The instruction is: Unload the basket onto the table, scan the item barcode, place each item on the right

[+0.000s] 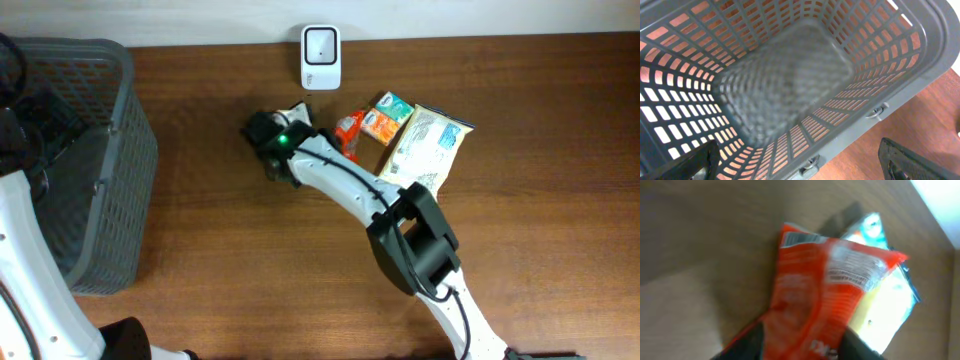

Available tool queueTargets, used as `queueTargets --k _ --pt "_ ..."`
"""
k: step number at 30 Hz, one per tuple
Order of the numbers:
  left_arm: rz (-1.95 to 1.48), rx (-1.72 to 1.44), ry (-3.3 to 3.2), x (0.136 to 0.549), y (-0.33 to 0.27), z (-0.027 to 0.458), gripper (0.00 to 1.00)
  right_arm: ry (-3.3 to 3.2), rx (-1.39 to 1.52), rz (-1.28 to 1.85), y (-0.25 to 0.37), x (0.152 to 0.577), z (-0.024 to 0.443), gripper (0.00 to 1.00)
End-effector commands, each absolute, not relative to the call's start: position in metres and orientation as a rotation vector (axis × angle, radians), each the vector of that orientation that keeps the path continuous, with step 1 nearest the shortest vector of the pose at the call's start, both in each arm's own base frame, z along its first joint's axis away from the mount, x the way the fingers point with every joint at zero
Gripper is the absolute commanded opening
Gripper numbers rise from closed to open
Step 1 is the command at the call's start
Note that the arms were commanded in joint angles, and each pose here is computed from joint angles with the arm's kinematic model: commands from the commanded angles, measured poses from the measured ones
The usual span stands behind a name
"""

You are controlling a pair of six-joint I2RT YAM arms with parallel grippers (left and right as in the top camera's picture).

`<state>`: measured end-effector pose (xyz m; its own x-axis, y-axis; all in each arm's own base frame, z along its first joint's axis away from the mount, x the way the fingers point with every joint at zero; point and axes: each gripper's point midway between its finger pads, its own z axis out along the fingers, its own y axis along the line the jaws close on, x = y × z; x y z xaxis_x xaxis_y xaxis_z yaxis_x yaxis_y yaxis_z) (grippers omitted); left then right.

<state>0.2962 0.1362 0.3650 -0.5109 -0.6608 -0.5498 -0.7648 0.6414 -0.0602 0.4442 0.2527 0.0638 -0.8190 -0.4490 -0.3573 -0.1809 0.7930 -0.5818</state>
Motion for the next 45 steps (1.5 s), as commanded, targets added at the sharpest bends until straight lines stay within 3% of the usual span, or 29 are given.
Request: queueTargets --k 1,2,6,8,9,10,11,13,14,15,17,20,22,23,24,25,28,32,37,41,42,43,44,45 --pt "0.256 -1.125 2.308 0.294 0.137 0.367 0.99 2.646 -0.526 -0.475 0.290 0.420 0.043 0.48" --pt "0.256 -1.125 2.308 0.294 0.137 0.367 0.99 2.673 -0.535 -0.423 0.295 0.417 0.040 0.48" --pt "0.256 -1.125 2.308 0.294 0.137 0.367 0.99 2.686 -0.682 -0.282 0.316 0.413 0.036 0.64" --pt "0.256 -1.125 2.308 0.294 0.137 0.367 0.99 2.670 -0.263 -0.374 0.275 0.430 0.081 0.64" --pt "0.256 -1.125 2.308 0.294 0.137 0.367 0.99 2.699 -0.201 -0.282 0.267 0.435 0.103 0.65" --pt "0.256 -1.125 2.308 0.294 0.137 0.367 0.99 2.752 -0.137 -0.118 0.260 0.441 0.121 0.69" --pt "0.256 -1.125 2.308 0.294 0.137 0.367 0.99 2.824 -0.119 0.072 0.252 0.444 0.129 0.81" --pt "0.256 -1.125 2.308 0.294 0.137 0.367 0.99 2.974 -0.238 0.491 0.240 0.431 0.127 0.90" --pt "0.256 -1.125 2.308 0.294 0.137 0.367 0.99 3.030 -0.152 0.552 0.219 0.432 0.119 0.91" --pt "0.256 -1.125 2.308 0.294 0.137 0.367 0.99 3.063 -0.099 0.563 0.206 0.431 0.109 0.98" --pt "0.256 -1.125 2.308 0.294 0.137 0.367 0.99 3.120 -0.144 0.671 0.203 0.416 0.085 0.99" --pt "0.256 -1.125 2.308 0.294 0.137 0.367 0.99 2.964 -0.096 1.233 0.252 0.418 0.074 0.99" --pt "0.256 -1.125 2.308 0.294 0.137 0.367 0.99 2.916 -0.003 1.270 0.257 0.428 0.057 0.99" --pt "0.256 -1.125 2.308 0.294 0.137 0.367 0.99 2.944 0.027 1.120 0.247 0.433 0.046 0.64" --pt "0.256 -1.125 2.308 0.294 0.137 0.367 0.99 2.959 0.046 1.001 0.236 0.437 0.040 0.36" --pt "0.256 -1.125 2.308 0.294 0.137 0.367 0.99 2.978 0.079 0.802 0.217 0.445 0.040 0.15" --pt "0.256 -1.125 2.308 0.294 0.137 0.367 0.99 2.947 0.099 0.147 0.162 0.463 0.078 0.04" --pt "0.256 -1.125 2.308 0.294 0.137 0.367 0.99 2.531 -0.055 -0.825 0.135 0.468 0.140 0.04" --pt "0.256 -1.125 2.308 0.294 0.137 0.367 0.99 2.441 -0.304 -1.129 0.168 0.456 0.063 0.04" --pt "0.256 -1.125 2.308 0.294 0.137 0.367 0.99 2.574 -0.480 -0.959 0.229 0.418 0.017 0.18" --pt "0.256 -1.125 2.308 0.294 0.137 0.367 0.99 2.638 -0.520 -0.859 0.249 0.403 0.006 0.34" --pt "0.256 -1.125 2.308 0.294 0.137 0.367 0.99 2.664 -0.543 -0.807 0.261 0.396 0.003 0.72" --pt "0.256 -1.125 2.308 0.294 0.137 0.367 0.99 2.698 -0.563 -0.739 0.275 0.388 0.006 0.79" --pt "0.256 -1.125 2.308 0.294 0.137 0.367 0.99 2.734 -0.489 -0.657 0.284 0.388 0.025 0.79"
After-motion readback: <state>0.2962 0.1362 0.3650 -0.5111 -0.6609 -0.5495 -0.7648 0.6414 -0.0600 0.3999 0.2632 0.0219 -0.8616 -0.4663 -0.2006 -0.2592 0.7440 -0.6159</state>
